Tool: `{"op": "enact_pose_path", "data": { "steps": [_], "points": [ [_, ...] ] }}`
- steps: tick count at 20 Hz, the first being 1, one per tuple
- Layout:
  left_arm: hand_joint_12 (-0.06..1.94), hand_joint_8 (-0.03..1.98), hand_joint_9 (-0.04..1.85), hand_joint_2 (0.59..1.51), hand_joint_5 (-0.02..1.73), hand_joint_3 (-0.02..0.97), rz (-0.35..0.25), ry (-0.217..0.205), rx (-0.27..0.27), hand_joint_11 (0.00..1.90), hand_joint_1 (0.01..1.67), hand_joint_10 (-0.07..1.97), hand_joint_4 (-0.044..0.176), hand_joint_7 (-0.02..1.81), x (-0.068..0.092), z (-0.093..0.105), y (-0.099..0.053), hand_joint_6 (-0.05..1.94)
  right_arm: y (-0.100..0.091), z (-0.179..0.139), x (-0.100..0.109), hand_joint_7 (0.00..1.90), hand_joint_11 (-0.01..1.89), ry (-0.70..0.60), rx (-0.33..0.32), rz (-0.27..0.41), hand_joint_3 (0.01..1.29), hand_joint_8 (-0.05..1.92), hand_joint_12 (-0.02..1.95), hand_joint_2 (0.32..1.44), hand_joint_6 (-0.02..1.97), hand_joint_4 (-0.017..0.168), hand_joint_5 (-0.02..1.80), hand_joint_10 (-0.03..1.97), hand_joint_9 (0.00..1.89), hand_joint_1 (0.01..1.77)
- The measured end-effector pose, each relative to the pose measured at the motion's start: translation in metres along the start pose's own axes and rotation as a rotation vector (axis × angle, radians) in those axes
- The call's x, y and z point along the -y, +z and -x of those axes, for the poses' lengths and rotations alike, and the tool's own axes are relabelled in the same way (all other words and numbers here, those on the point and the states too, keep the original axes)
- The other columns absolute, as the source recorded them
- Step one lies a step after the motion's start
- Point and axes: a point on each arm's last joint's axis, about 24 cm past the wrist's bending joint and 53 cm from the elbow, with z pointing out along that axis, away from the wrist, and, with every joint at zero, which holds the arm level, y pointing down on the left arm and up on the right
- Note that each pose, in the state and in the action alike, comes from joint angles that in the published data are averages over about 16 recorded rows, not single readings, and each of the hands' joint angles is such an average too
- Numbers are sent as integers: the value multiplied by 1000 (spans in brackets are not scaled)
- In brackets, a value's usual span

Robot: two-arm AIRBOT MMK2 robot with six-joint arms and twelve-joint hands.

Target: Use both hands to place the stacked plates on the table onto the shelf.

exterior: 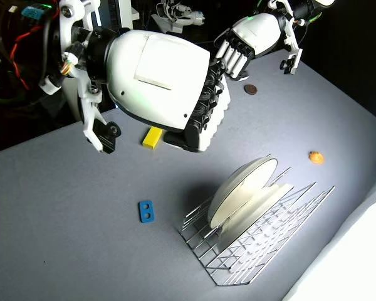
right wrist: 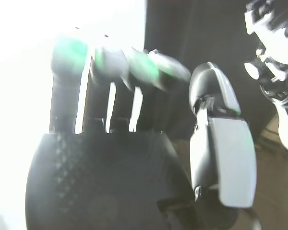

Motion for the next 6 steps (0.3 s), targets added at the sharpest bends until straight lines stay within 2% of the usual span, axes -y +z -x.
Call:
{"op": "enact_pose_path", "data": {
  "steps": [3,6],
  "points": [
    [1878,1745,1361,1299,1244,5,1,0,1,1338,303,1834,88,1382,0,0,0,1535,-2,-1,-2,1455,1538,-16,-2,9,17,1909,1930,1291,1913,51,1368,1912,1493,376],
    [1914,1905,1577,1306,1399,1,1,0,2,1594,392,1908,115,1560,0,0,0,1836,-3,-3,-4,1629,1715,-31,-9,19,17,1914,1930,1308,1912,68,1564,1904,1660,338]
  ]
}}
